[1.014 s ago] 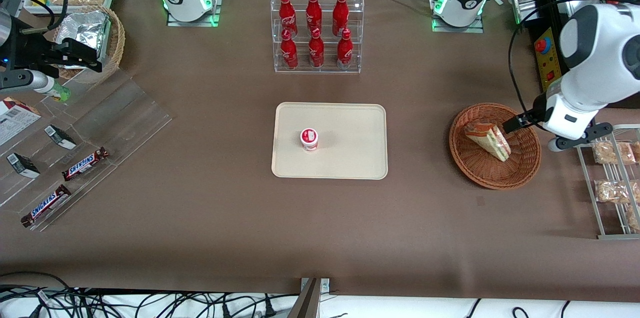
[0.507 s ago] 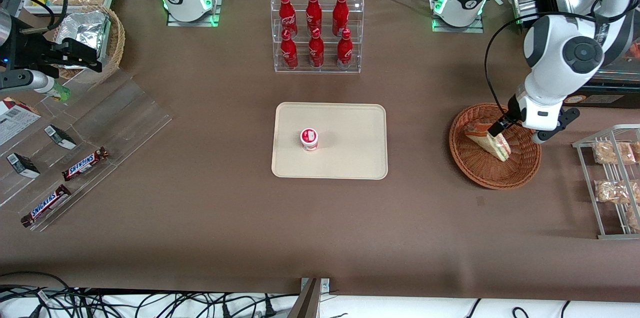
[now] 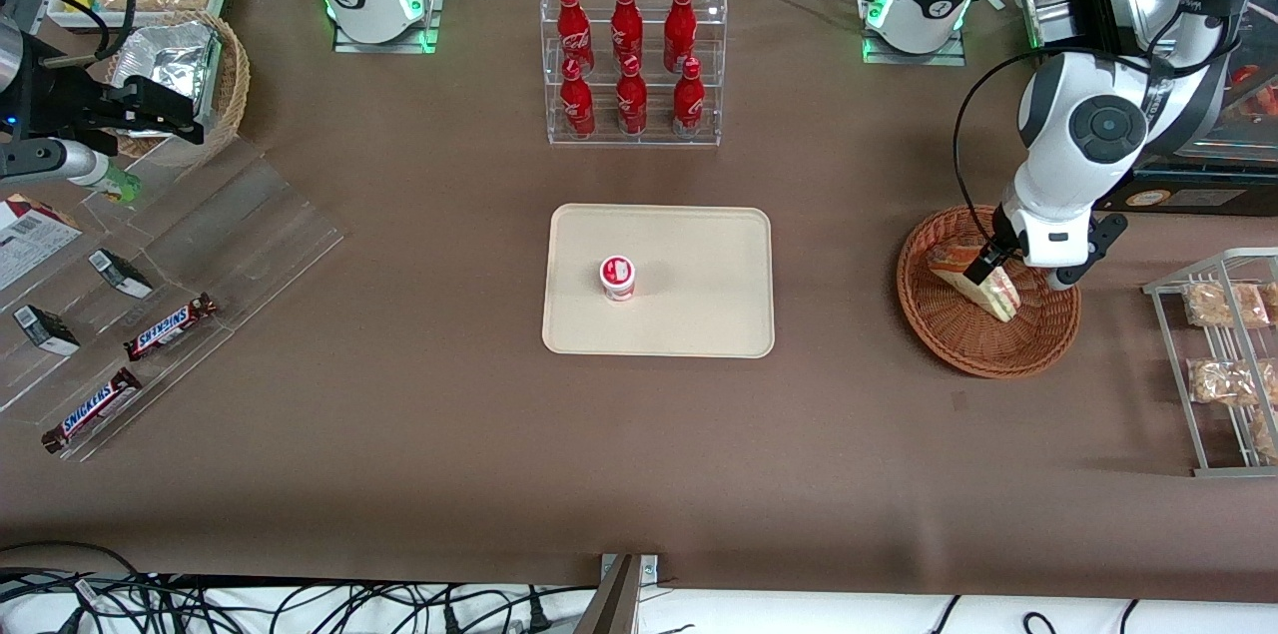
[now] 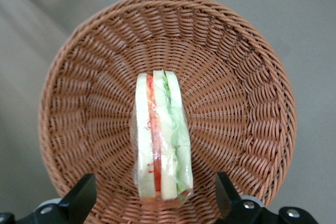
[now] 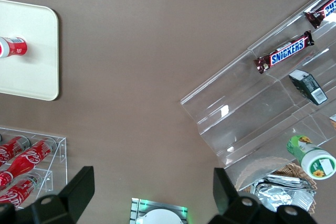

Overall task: Place sandwich from basket to tray
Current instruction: 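Lower the left gripper around the sandwich and close on it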

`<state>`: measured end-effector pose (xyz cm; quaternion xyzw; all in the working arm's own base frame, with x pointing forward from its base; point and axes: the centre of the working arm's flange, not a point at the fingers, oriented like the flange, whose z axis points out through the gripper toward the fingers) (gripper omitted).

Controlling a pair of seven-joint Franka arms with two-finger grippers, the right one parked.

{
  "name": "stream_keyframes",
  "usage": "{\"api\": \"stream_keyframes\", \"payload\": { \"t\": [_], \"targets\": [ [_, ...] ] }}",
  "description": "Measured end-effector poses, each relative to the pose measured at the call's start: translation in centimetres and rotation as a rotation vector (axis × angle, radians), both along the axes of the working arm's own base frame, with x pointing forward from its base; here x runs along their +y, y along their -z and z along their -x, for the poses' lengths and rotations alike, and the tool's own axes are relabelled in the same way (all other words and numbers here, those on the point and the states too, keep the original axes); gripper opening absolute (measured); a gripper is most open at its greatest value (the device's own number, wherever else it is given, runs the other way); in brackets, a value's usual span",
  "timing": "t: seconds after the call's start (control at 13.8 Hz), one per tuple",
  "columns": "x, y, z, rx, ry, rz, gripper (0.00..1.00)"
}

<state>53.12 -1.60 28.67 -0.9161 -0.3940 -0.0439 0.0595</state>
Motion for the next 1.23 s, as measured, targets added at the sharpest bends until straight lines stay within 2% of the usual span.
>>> {"api": "stream_keyframes", "payload": {
  "t": [0.36, 0.65, 1.23],
  "targets": [
    [-0.3, 2.6, -0.1, 0.001, -0.014, 0.017, 1.00],
    [-0.5, 5.0, 0.3, 0.017, 0.006, -0.008, 1.00],
    [1.1, 5.4, 0.4, 0.023, -0.012, -0.010, 1.00]
  ]
}}
